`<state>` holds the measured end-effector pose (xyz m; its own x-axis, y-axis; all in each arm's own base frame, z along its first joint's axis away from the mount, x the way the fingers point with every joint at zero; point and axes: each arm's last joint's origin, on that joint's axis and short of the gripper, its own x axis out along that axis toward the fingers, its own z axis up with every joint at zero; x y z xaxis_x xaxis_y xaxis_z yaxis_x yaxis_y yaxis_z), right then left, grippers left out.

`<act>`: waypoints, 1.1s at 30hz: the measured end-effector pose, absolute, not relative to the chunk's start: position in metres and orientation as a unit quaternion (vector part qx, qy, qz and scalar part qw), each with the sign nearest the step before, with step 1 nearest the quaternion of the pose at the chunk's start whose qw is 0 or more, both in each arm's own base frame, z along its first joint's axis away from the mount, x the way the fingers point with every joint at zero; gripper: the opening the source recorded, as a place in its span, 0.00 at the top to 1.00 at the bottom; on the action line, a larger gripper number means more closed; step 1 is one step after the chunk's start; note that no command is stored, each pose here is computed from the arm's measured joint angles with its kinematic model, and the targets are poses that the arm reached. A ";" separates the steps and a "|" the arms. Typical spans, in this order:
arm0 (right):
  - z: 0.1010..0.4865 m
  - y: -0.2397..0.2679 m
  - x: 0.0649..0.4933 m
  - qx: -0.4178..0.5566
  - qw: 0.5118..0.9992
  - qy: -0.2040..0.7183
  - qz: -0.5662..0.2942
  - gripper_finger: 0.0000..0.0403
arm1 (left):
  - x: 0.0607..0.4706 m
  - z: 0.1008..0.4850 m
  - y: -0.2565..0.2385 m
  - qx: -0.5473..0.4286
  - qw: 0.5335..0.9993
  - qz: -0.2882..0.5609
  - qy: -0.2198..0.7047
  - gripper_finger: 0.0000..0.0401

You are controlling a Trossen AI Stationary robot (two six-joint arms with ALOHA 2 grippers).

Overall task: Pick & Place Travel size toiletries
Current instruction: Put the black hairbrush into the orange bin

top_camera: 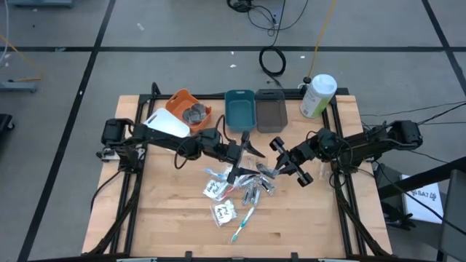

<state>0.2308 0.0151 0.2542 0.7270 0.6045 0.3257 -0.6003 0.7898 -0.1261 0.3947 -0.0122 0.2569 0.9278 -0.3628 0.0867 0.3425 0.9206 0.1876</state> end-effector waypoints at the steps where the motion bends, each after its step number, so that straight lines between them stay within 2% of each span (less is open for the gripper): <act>1: 0.254 0.015 0.231 -0.006 0.929 -0.178 0.324 1.00 | 0.395 0.257 -0.012 0.085 0.978 -0.180 -0.060 0.34; 5: 0.255 0.015 0.231 -0.007 0.929 -0.180 0.324 1.00 | 0.395 0.255 -0.009 0.084 0.976 -0.193 -0.053 0.42; 14: 0.254 0.015 0.231 -0.014 0.930 -0.181 0.321 1.00 | 0.394 0.256 -0.009 0.105 0.972 -0.202 -0.061 0.73; 24: 0.253 0.014 0.232 -0.008 0.935 -0.174 0.308 1.00 | 0.394 0.256 -0.009 0.122 0.970 -0.203 -0.062 0.96; 29: 0.253 0.014 0.232 -0.007 0.936 -0.171 0.308 0.97 | 0.392 0.258 -0.009 0.109 0.971 -0.204 -0.054 0.97; 33: 0.252 0.015 0.232 -0.009 0.932 -0.167 0.321 0.84 | 0.383 0.269 -0.009 0.114 0.971 -0.207 -0.033 0.98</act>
